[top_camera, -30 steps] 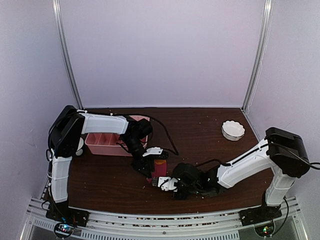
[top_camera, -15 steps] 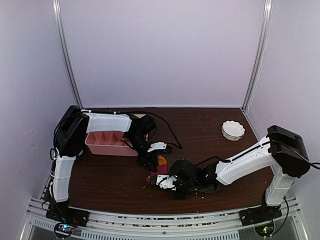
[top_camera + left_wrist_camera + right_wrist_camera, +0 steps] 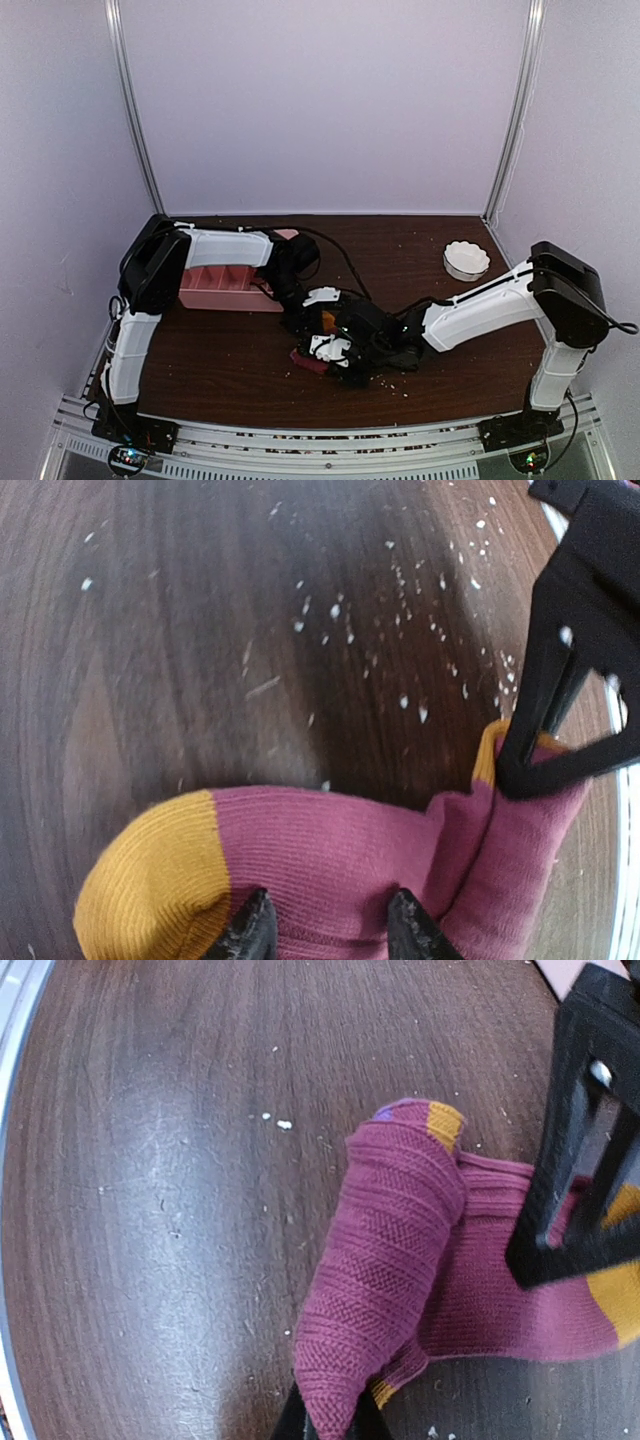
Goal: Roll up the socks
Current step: Roll the sock.
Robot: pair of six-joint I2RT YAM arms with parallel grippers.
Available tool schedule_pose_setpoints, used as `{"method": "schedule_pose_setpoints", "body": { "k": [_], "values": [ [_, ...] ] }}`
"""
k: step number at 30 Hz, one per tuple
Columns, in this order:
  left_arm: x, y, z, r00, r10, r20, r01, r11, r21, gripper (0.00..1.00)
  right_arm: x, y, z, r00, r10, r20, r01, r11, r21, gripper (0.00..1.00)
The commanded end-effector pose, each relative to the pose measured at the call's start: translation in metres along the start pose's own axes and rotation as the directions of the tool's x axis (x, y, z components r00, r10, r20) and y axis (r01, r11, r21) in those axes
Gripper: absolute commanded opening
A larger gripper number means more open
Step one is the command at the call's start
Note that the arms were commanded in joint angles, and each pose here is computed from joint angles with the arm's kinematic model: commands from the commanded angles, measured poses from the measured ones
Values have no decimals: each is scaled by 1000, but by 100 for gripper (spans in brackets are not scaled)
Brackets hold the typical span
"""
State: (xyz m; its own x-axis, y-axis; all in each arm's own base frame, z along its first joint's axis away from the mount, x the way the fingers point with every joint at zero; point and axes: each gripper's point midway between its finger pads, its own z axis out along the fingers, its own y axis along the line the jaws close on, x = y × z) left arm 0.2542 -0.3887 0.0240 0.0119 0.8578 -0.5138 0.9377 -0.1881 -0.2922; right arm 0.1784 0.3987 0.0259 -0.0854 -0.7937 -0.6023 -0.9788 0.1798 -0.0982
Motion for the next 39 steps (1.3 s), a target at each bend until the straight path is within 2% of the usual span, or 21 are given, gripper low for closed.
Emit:
{"method": "schedule_pose_setpoints", "body": {
  "k": [1,6,11,18,27,31,33,39],
  "values": [
    [-16,-4,5,999,40,10,-41,998,37,40,37,17,8,983,99,-152,-120,984,-135,0],
    [-37,3,-27,996,52,66,-51,998,-23,41,63,14,10,940,229,-254,-279,943,-179,0],
    [-50,8,-53,992,64,107,-56,995,-77,43,82,13,7,892,345,-293,-401,902,-160,0],
    [-55,11,-66,990,77,118,-64,992,-109,45,102,18,13,770,516,-375,-598,788,-145,0],
    [-35,1,-101,987,63,148,-32,978,-207,43,91,11,15,700,607,-377,-696,699,-166,0],
    [-11,-22,-100,987,62,150,-26,973,-231,40,85,6,19,678,629,-381,-720,672,-173,0],
    [4,-37,-90,988,41,150,-11,980,-199,39,85,5,22,666,636,-389,-731,661,-171,0],
    [12,-60,-63,989,58,137,-40,991,-131,33,85,7,32,614,667,-421,-777,605,-175,0]
  ]
}}
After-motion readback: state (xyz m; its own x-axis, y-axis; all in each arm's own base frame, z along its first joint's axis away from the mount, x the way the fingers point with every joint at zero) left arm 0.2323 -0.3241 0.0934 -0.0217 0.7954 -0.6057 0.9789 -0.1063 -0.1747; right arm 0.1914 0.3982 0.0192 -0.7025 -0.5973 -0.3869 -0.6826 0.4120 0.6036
